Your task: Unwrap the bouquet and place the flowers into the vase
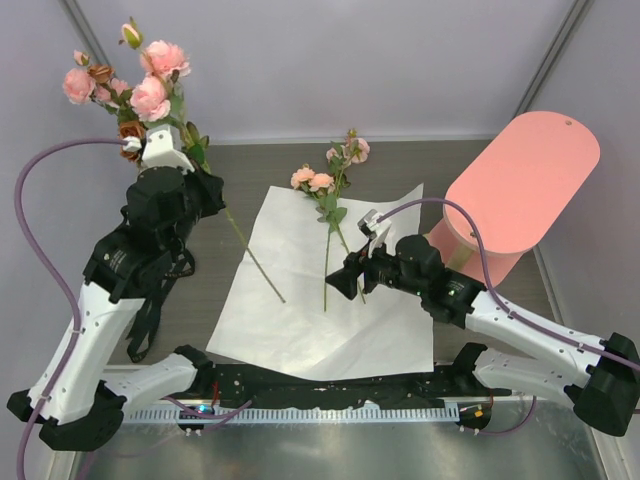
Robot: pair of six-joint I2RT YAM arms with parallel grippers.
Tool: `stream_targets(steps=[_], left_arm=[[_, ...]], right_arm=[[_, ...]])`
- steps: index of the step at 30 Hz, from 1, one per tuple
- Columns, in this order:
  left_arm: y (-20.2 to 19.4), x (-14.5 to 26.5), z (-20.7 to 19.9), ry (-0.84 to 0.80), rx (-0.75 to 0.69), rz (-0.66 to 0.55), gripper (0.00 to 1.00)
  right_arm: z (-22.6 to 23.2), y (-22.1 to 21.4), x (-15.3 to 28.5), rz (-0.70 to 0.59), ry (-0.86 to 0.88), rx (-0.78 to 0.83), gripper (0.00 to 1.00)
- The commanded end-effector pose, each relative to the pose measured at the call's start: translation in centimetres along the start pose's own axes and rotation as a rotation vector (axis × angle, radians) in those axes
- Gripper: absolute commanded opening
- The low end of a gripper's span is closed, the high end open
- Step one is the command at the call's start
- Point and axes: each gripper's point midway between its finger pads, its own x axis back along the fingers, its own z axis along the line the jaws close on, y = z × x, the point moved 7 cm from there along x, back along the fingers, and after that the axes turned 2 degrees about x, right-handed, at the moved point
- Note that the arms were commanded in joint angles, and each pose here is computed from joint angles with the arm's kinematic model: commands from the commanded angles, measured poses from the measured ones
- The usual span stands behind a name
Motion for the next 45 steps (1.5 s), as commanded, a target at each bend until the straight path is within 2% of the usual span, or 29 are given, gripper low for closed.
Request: stream_targets(steps=[1, 4, 9, 15, 16, 19, 20, 21, 27, 35, 45], left_arm=[[3.7, 1.2, 3.3, 0.298, -0.193, -0.149, 0.0], [6.1, 0.3, 3.3, 0.401, -0.258, -0.194, 0.0], [10.0, -1.3, 2.7, 0.418, -0.225, -0.276, 0.0], [15.2, -1.7, 2.9, 0.466, -0.176, -0.54, 0.0], [16.5, -1.4, 2.8, 0.478, -0.18, -0.612, 0.0], [18.1, -1.2, 3.0, 0.521, -0.168, -0.732, 0.0], [18.1, -1.5, 3.2, 0.536, -0.207, -0.738, 0.0], [19.0, -1.2, 2.9, 0.532, -0.179, -0.81, 0.0], [20.6, -2.1, 3.1, 0.593, -0.245, -0.904, 0.0], [21.6, -3.1, 3.2, 0.631, -0.312, -0.968, 0.0], [22.0, -5.7, 3.6, 0.661, -0.359, -0.954, 0.0]], right_arm=[[0.5, 2.5, 0.7, -0.088, -0.012, 0.017, 0.72], [0.4, 2.2, 0.7, -0.086, -0.012, 0.015, 0.72], [0.4, 2.2, 0.4, -0.083, -0.013, 0.019, 0.72], [0.2, 2.4, 0.9, -0.099, -0.031, 0.029, 0.72], [0.1, 2.3, 0.9, -0.099, -0.038, 0.03, 0.72], [0.1, 2.4, 1.1, -0.103, -0.037, 0.032, 0.72], [0.2, 2.4, 1.2, -0.108, -0.036, 0.034, 0.72], [0.2, 2.4, 1.1, -0.109, -0.035, 0.035, 0.72], [0.2, 2.5, 1.1, -0.116, -0.032, 0.039, 0.72], [0.3, 2.5, 1.2, -0.115, -0.028, 0.039, 0.72], [0.2, 2.6, 1.4, -0.12, -0.033, 0.042, 0.72]])
